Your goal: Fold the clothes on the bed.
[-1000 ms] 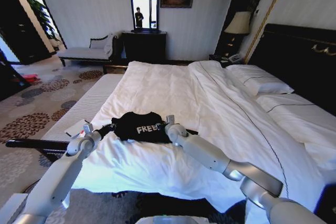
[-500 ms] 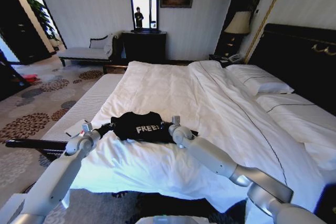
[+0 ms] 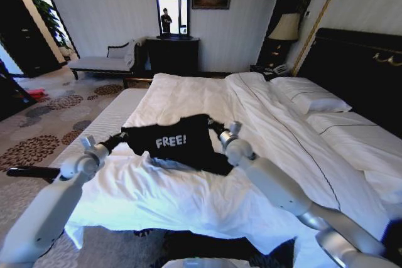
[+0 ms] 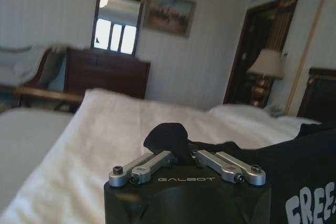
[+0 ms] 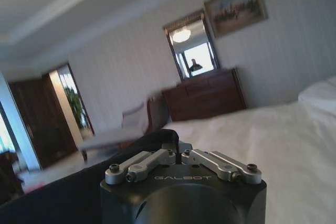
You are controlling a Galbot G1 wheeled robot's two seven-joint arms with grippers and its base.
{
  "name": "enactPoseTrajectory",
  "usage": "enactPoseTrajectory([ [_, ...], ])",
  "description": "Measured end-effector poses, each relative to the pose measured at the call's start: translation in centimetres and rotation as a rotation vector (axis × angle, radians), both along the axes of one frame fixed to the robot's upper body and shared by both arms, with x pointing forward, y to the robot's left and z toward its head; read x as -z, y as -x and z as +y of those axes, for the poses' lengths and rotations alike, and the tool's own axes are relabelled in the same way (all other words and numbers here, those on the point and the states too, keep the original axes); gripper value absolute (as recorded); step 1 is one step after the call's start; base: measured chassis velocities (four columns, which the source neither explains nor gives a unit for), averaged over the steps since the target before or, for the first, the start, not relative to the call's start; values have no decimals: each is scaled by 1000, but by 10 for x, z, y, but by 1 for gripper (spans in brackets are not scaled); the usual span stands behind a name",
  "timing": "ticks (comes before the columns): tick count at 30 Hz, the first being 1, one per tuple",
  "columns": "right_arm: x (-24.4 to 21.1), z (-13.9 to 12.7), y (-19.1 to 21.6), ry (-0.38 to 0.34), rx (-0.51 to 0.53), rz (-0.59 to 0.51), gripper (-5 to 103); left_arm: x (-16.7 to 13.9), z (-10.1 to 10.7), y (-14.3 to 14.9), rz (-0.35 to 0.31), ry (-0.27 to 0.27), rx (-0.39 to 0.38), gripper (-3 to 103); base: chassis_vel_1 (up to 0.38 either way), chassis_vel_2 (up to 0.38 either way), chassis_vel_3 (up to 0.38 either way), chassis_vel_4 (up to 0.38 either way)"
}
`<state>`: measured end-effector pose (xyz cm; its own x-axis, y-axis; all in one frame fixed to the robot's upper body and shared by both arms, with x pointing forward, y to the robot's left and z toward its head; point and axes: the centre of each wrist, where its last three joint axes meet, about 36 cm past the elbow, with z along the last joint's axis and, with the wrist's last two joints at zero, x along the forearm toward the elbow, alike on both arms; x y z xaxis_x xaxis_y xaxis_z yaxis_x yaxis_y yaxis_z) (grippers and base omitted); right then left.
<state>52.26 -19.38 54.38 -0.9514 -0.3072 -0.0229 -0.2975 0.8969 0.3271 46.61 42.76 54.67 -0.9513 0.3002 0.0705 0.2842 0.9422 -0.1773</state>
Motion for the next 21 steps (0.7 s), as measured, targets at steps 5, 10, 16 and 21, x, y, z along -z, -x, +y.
enactPoseTrajectory([
  [5, -27, -20, 18, -71, 0, -69, 1, -44, -2, 15, -85, -10, 9, 2, 0, 0, 0, 0],
  [10, -62, -41, 43, -149, -14, -151, 0, -85, -4, 27, -166, -9, 11, 2, 0, 0, 0, 0],
  [16, -105, -63, 78, -176, -57, -261, 0, -130, -10, 45, -258, -10, 23, 2, 0, 0, 0, 0],
  [21, -139, -84, 118, -141, -85, -344, 0, -170, -19, 69, -332, -21, 61, 2, 0, 0, 0, 0],
])
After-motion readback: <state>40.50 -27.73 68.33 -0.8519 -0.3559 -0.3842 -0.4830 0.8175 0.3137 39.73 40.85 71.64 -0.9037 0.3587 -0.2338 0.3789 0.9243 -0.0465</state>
